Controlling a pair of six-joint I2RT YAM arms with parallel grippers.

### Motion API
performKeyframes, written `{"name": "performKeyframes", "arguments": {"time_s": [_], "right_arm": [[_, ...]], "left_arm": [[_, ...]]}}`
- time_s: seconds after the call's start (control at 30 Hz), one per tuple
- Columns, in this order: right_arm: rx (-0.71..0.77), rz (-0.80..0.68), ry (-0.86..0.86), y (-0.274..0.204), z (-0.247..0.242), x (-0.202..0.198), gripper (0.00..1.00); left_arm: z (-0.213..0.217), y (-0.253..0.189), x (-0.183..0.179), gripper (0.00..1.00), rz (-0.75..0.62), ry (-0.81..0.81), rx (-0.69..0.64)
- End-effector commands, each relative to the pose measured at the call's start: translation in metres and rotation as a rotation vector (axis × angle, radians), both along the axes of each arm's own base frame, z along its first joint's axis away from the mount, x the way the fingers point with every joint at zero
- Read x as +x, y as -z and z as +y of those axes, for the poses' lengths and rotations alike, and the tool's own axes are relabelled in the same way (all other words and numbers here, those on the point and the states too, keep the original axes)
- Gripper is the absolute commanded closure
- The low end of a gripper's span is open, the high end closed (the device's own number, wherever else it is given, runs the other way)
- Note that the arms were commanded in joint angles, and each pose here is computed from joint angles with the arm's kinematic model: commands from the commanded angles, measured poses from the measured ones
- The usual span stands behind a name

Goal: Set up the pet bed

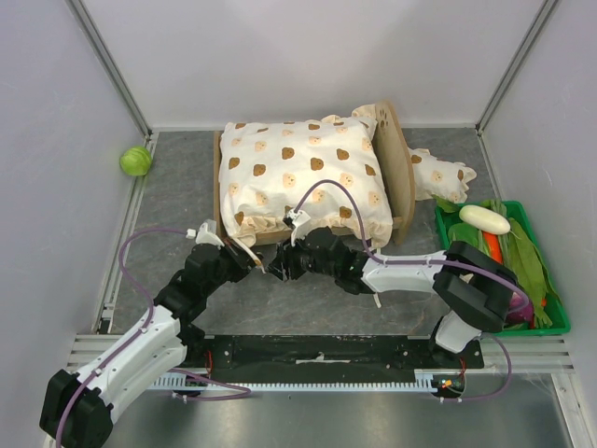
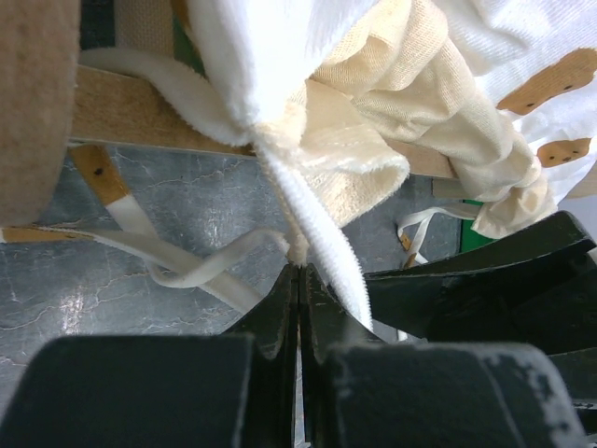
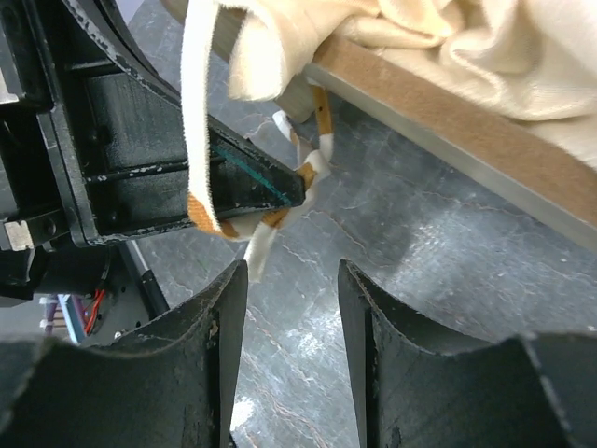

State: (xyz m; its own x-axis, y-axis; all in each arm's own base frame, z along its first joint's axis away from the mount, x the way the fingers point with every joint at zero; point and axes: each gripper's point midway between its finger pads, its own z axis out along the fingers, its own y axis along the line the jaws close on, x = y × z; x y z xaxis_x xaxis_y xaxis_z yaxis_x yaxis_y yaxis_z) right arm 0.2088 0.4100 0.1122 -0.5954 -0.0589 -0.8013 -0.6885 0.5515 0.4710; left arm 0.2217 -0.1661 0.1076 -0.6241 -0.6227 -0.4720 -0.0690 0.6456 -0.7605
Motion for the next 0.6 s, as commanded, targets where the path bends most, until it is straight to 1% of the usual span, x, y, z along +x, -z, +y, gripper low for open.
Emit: {"name": "performKeyframes", "arguments": {"time_s": [0.0, 0.3, 0.33, 0.37, 0.4, 0.47, 0.5, 0.57], "right_arm": [[0.135, 0.015, -0.063, -0.028, 0.025, -0.005, 0.49], [0.136, 0.035, -0.077, -0.019, 0.037, -0.002, 0.5], [0.139, 0.035, -0.077, -0.019, 0.038, -0.001, 0.51], [0.137, 0.037, -0.075, -0.016, 0.039, 0.001, 0.54], [0.14, 0.033, -0.071, -0.018, 0.039, 0.003, 0.62], [0.137, 0.033, -0.072, -0.016, 0.039, 0.005, 0.69], [0.13, 0.031, -0.07, -0.015, 0.038, 0.006, 0.79], [0.113, 0.02, -0.068, -0.013, 0.037, 0.008, 0.84]], "left_arm": [[-0.003, -0.005, -0.001, 0.98, -0.009, 0.007, -0.019], [-0.002, -0.007, -0.001, 0.98, -0.014, 0.004, -0.019], [-0.002, -0.007, -0.001, 0.98, -0.013, 0.005, -0.021], [-0.002, -0.007, -0.001, 0.98, -0.013, 0.005, -0.021], [-0.002, -0.006, -0.002, 0.98, -0.011, 0.007, -0.019], [-0.002, -0.005, -0.002, 0.98, -0.008, 0.007, -0.017], [-0.002, -0.005, -0.002, 0.98, -0.008, 0.007, -0.017], [0.0, -0.003, -0.003, 0.98, 0.0, 0.001, -0.007]]}}
